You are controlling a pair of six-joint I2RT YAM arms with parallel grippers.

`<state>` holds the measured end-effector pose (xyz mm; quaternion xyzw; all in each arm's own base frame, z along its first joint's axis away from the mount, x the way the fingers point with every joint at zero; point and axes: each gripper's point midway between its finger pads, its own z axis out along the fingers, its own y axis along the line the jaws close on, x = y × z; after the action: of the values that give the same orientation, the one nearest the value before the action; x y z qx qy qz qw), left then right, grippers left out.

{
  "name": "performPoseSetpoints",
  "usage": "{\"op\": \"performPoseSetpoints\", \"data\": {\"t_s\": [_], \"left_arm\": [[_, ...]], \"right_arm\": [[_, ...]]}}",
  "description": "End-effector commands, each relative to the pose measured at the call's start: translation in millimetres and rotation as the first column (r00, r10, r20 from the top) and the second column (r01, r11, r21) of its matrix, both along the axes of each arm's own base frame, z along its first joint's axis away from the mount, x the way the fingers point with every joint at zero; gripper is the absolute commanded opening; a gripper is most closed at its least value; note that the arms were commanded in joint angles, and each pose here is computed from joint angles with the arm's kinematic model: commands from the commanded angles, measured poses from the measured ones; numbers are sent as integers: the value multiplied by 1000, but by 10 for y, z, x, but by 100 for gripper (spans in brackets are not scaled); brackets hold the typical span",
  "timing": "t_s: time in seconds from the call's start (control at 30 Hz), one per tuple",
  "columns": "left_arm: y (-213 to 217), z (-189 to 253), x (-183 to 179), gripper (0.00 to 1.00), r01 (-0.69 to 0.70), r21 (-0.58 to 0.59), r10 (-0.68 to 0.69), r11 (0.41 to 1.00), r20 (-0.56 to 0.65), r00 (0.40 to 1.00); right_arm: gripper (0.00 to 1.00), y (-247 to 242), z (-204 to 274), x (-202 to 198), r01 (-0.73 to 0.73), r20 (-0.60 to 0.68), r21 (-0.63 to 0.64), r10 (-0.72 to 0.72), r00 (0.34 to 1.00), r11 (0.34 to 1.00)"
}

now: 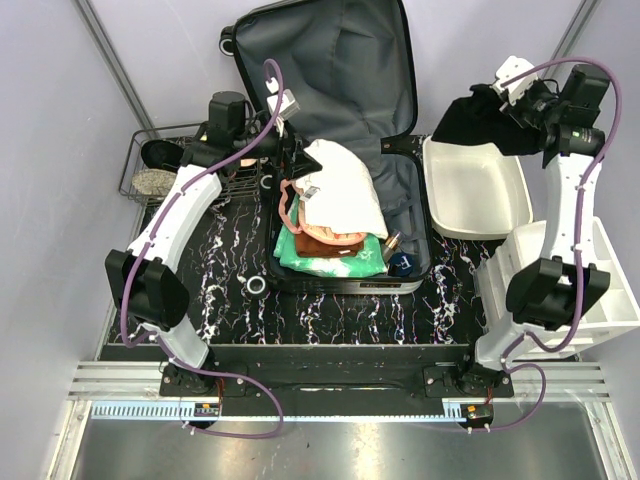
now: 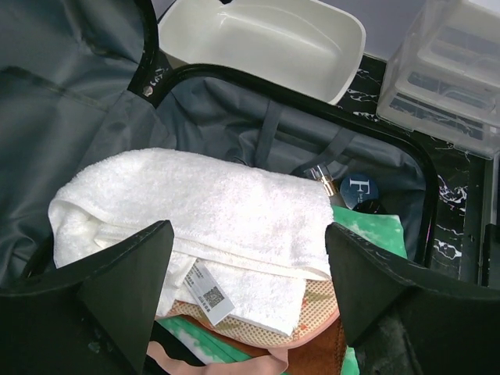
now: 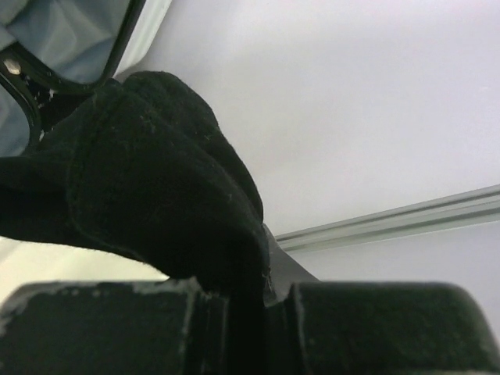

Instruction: Open, take out, and arrange the luggage

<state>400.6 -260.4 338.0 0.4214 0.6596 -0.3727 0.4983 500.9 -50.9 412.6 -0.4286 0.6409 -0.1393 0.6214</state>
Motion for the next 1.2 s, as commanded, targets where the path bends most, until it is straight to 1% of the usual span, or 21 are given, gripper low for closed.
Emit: {"op": "performPoseSetpoints", "data": {"t_s": [0.0, 0.03, 0.07, 0.2, 0.23, 0.3, 0.33, 0.37, 0.4, 0.43, 0.47, 0.53, 0.63, 0.67, 0.7, 0.77, 0.8, 0.87, 0.9, 1.0, 1.17], "left_arm": [[-11, 284, -110, 83, 32, -48, -28, 998, 70, 997], [-11, 252, -104, 83, 30, -45, -27, 999, 64, 998], [-9, 243, -103, 83, 29, -44, -26, 999, 63, 998], [12, 166, -102, 83, 20, -30, -18, 999, 48, 999], [24, 133, -99, 83, 16, -24, -15, 1000, 43, 999], [34, 98, -107, 83, 16, -12, -16, 1000, 38, 999], [44, 72, -93, 82, 12, -6, -11, 1000, 35, 999], [52, 68, -94, 82, 10, -4, -10, 1000, 32, 999], [52, 45, -101, 82, 10, 2, -10, 1000, 26, 1000], [71, 36, -87, 82, 4, 4, -4, 1000, 23, 1000], [72, 25, -87, 82, 4, 5, -4, 1000, 19, 1000], [95, 5, -69, 82, -6, 10, 6, 1000, 12, 1000], [116, -54, -63, 82, -14, 18, 14, 1000, -2, 1000], [118, -66, -68, 82, -13, 20, 13, 1000, -4, 1000], [124, -86, -73, 82, -16, 23, 16, 1000, -6, 1000], [127, -116, -81, 82, -15, 26, 15, 1000, -12, 1000], [135, -134, -85, 82, -17, 27, 17, 999, -18, 1000], [139, -147, -84, 82, -19, 30, 20, 999, -21, 1000], [137, -146, -84, 82, -17, 31, 18, 999, -21, 1000], [136, -135, -74, 81, -19, 29, 20, 999, -21, 1000], [130, -100, -62, 82, -21, 25, 21, 999, -19, 1000]], "right_arm": [[0, -27, -21, 195, -95, 45, -98, 100, 994, 991], [0, -85, 29, 233, -93, 63, -114, 100, 993, 989], [0, -124, -106, 341, -99, 42, -112, 105, 994, 989], [0, -234, -259, 615, -123, 52, -148, 132, 990, 981], [0, -259, -157, 671, -120, 83, -171, 135, 987, 978], [0, -335, -345, 881, -125, 65, -166, 137, 988, 978], [0, -357, -150, 931, -116, 114, -188, 139, 984, 975], [0, -398, -322, 1064, -125, 92, -178, 143, 985, 976], [0, -395, -323, 1114, -137, 99, -187, 157, 983, 973], [0, -392, -140, 1143, -137, 148, -228, 174, 974, 964], [0, -415, -284, 1239, -146, 132, -224, 179, 975, 964], [0, -400, -228, 1278, -159, 156, -246, 201, 967, 956], [0, -343, -728, 1224, -231, 30, -242, 245, 969, 942], [0, -316, -713, 1137, -238, 23, -253, 252, 967, 938], [0, -312, -1143, 1092, -261, -63, -218, 253, 965, 940], [0, -262, -1298, 945, -286, -95, -264, 271, 958, 921], [0, -232, -1743, 823, -316, -181, -236, 278, 943, 919], [0, -177, -1917, 653, -356, -206, -305, 303, 930, 883], [0, -173, -2274, 510, -374, -279, -292, 296, 914, 880], [0, -158, -2651, 287, -413, -356, -305, 299, 885, 858], [0, -144, -2922, 177, -437, -407, -297, 301, 862, 849]]}}
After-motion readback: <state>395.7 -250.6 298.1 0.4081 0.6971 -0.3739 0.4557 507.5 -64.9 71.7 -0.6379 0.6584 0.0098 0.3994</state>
